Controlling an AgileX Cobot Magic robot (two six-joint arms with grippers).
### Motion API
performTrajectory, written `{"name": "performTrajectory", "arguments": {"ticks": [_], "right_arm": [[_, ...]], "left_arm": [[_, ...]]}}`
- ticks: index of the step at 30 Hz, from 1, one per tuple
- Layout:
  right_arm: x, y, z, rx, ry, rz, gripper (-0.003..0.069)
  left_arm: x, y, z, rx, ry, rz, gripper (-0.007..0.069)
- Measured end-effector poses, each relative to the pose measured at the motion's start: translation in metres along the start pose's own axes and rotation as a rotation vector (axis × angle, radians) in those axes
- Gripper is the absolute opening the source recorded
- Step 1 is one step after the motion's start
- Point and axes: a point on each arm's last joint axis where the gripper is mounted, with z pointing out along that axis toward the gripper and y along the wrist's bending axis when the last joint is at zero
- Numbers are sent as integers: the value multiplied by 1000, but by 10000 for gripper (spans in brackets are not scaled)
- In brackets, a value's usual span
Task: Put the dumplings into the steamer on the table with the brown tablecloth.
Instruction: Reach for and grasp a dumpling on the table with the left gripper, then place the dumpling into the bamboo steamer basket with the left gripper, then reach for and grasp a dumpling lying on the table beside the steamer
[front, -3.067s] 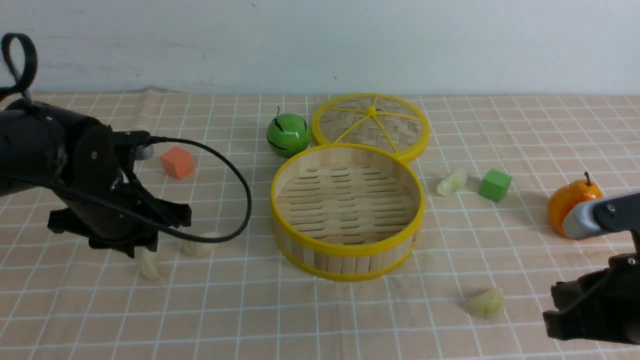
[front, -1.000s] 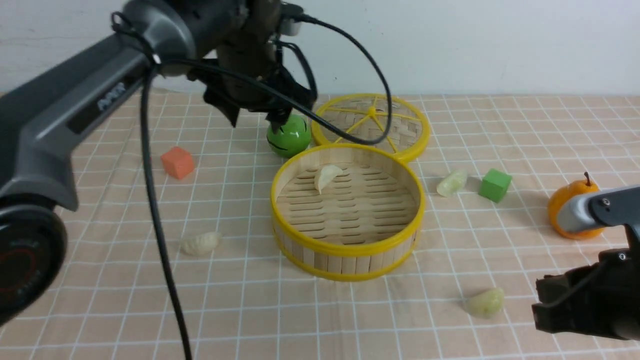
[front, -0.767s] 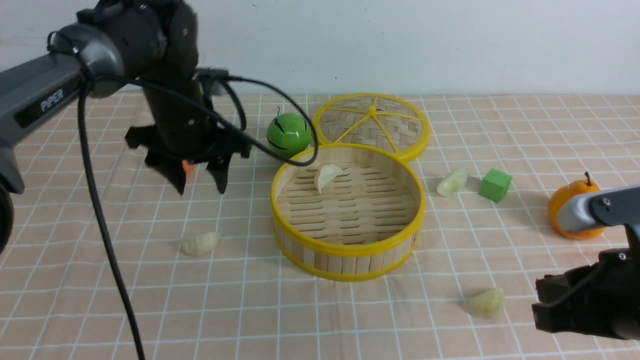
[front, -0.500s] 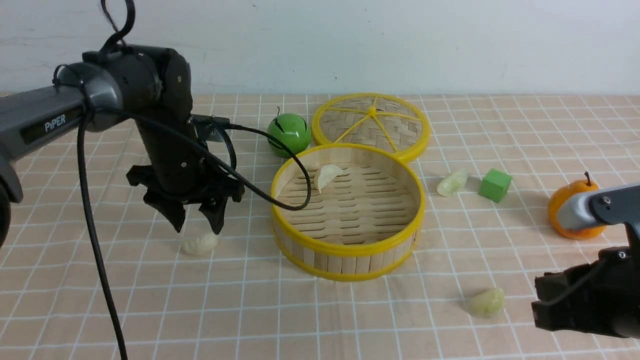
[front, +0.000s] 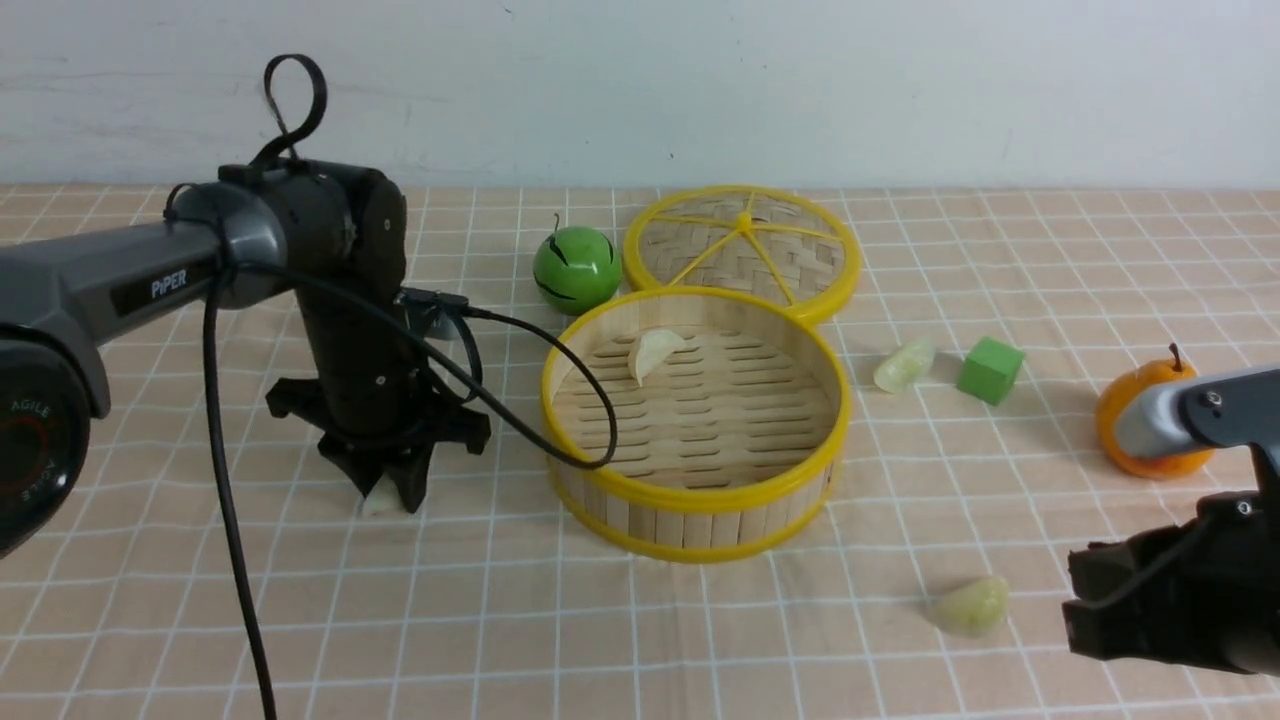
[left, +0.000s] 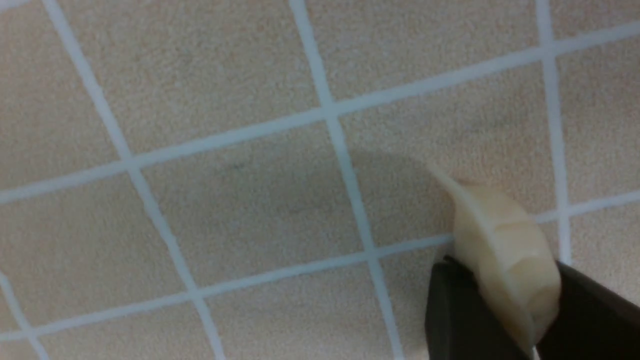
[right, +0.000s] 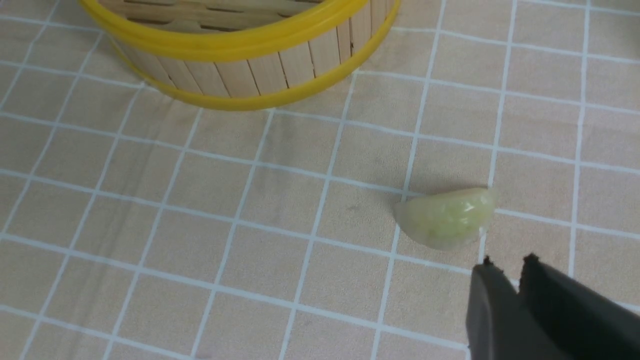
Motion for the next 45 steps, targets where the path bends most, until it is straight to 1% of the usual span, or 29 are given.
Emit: {"name": "performTrajectory", "arguments": {"ticks": [5, 6, 7, 9, 12, 13, 16, 17, 18, 21, 24, 25, 26, 30, 31, 32, 33, 36, 38, 40, 42, 43, 45], "right_arm": [[0, 0, 0, 0, 0, 0, 94], [0, 0, 0, 0, 0, 0, 95], [0, 0, 0, 0, 0, 0, 95], [0, 0, 0, 0, 0, 0, 97], [0, 0, 0, 0, -1, 0, 99], [0, 0, 0, 0, -1, 0, 101], [0, 0, 0, 0, -1, 0, 104], [0, 0, 0, 0, -1, 0, 104], [0, 0, 0, 0, -1, 0, 105], [0, 0, 0, -2, -1, 5, 105], [0, 1, 0, -6, 0, 16, 105], [0, 1, 0, -6, 0, 17, 105], [0, 1, 0, -7, 0, 19, 106], [0, 1, 0, -10, 0, 27, 110], [0, 1, 0, -11, 1, 29, 110], [0, 1, 0, -14, 1, 38, 113], [0, 1, 0, -16, 1, 42, 114], [0, 2, 0, -17, 2, 46, 116], [0, 2, 0, -17, 3, 46, 118], [1, 1, 0, -15, 13, 46, 119], [2, 1, 0, -13, 23, 45, 119], [3, 1, 0, -11, 25, 40, 120], [6, 0, 2, -4, 24, 24, 123]], "left_arm": [[2, -3, -21, 35, -33, -30, 192], [5, -8, -42, 73, -80, -42, 192], [6, -13, -53, 103, -103, -48, 192], [9, -26, -77, 165, -167, -46, 192], [13, -57, -103, 263, -278, 4, 192], [13, -72, -106, 295, -308, 39, 192], [11, -102, -102, 336, -373, 101, 192], [10, -104, -101, 337, -377, 106, 192], [7, -118, -92, 342, -401, 129, 192], [-1, -138, -63, 307, -442, 180, 192], [-6, -143, -34, 249, -423, 214, 193], [-6, -142, -33, 244, -420, 214, 196], [-7, -142, -21, 235, -394, 186, 224], [-8, -141, -22, 245, -395, 77, 365], [-8, -141, -22, 243, -395, 74, 374], [-8, -140, -24, 245, -399, 38, 436], [-8, -140, -25, 243, -397, 17, 475], [-5, -138, -42, 244, -403, 3, 519], [-2, -137, -56, 249, -420, 6, 520], [8, -133, -100, 263, -491, 33, 496], [19, -128, -137, 269, -563, 55, 450], [27, -124, -161, 271, -612, 67, 416], [51, -113, -214, 273, -727, 85, 321]]}}
